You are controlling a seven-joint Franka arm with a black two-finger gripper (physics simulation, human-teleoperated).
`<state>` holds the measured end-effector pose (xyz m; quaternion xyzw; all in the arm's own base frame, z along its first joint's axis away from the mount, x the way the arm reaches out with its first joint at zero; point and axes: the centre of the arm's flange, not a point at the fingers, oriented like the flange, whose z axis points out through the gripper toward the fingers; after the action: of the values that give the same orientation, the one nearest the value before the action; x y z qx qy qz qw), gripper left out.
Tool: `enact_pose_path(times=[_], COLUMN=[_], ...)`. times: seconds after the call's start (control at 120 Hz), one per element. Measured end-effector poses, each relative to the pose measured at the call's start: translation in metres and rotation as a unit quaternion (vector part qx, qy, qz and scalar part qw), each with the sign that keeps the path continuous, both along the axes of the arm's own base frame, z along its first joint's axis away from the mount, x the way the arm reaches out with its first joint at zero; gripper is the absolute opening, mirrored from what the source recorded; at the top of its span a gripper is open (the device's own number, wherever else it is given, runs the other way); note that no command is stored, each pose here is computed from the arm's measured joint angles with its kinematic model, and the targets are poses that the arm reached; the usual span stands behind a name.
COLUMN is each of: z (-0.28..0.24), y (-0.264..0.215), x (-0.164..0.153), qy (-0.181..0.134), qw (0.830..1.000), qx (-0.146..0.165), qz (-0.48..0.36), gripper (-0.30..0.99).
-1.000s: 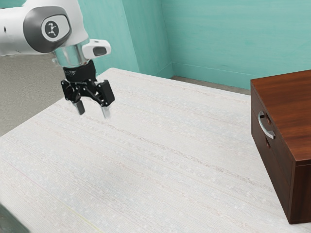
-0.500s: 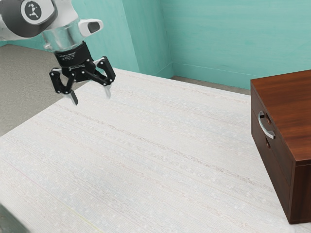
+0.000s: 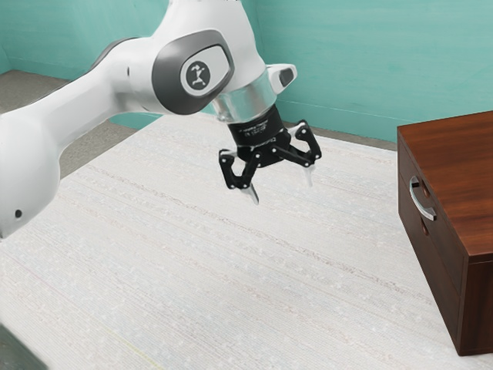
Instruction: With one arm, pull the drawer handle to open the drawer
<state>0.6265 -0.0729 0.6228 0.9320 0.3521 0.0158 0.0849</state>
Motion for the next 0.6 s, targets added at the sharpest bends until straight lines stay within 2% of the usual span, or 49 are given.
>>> enact_pose_path(times=[0.092, 0.2, 0.35, 0.6], z=[-0.013, -0.018, -0.017, -0.025], y=[-0.006, -0.012, -0.020, -0.050], x=[0.015, 0.028, 0.041, 0.053], qy=[-0.015, -0.047, -0.085, -0.120], qw=[1.000, 0.998, 0.994, 0.988], qx=[-0.006, -0.016, -0.043, -0.070], qz=[0.018, 0.038, 0.062, 0.069], gripper=[0.69, 0.69, 0.69, 0.49])
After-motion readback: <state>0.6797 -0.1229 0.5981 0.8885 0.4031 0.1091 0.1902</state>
